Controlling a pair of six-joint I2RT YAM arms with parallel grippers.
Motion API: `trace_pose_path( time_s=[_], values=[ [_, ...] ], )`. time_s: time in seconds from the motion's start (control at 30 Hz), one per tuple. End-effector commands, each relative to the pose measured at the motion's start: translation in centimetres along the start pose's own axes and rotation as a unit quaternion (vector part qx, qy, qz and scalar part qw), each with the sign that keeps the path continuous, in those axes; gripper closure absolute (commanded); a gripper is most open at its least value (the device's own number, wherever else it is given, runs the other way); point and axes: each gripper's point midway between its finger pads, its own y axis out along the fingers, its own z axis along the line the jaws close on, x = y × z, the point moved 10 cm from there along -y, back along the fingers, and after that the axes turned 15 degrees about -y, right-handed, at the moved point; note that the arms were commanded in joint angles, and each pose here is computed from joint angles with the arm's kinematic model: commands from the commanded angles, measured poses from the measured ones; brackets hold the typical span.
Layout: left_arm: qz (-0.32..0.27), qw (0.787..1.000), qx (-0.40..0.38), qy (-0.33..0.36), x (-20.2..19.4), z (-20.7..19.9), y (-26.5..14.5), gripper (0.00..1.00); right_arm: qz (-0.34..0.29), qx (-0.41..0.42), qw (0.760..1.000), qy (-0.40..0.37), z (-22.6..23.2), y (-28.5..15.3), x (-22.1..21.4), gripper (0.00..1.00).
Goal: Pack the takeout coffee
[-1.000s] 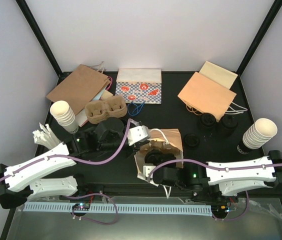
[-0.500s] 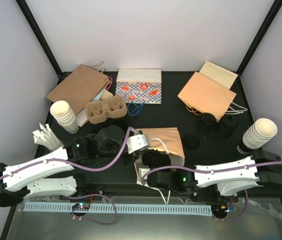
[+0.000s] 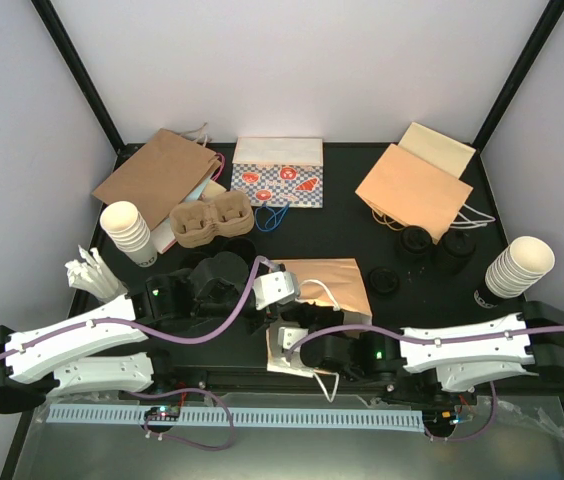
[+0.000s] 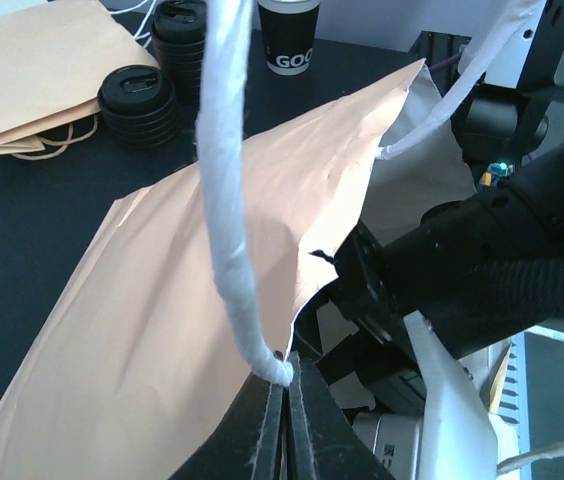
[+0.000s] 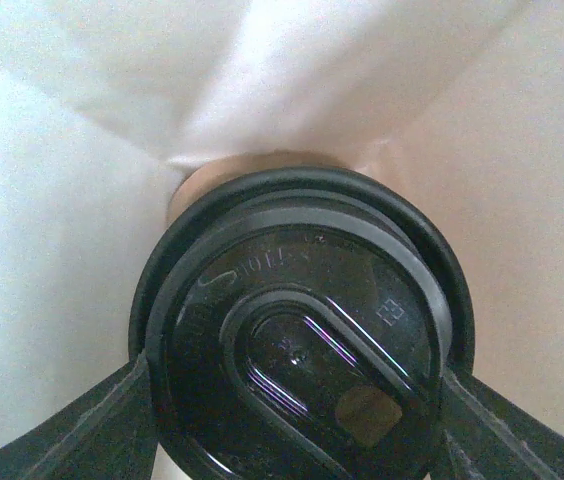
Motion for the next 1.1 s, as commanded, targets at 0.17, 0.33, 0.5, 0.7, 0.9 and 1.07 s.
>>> trace_pose_path(
  time_s=[0.17,0.33,0.5,0.7,0.9,1.07],
  values=[
    [-0.012,0.999,-0.032,-0.006,0.4,-0.8,-0.2,0.98,-0.028,-0.028,0.999,0.032,-0.8,0.0,0.3,0.62],
    [-0.014,0.999,-0.033,-0.007,0.5,-1.0,-0.3,0.98,-0.016,-0.008,0.999,0.030,-0.4,1.0,0.1,0.62],
    [-0.012,0.999,-0.035,-0.006,0.5,-1.1,-0.2,0.98,-0.010,0.012,0.999,0.037,-0.5,1.8,-0.1,0.62],
    [-0.013,0.999,-0.041,-0.007,0.6,-1.4,-0.2,0.98,-0.023,0.028,0.998,0.046,-0.6,2.0,0.1,0.62],
    [-0.013,0.999,-0.042,-0.006,0.6,-1.5,-0.2,0.98,-0.013,0.047,0.998,0.043,-0.4,2.5,0.0,0.61],
    [-0.011,0.999,-0.044,-0.004,0.6,-1.6,-0.1,0.98,0.010,0.061,0.998,0.032,-0.4,3.2,-0.1,0.61]
  ],
)
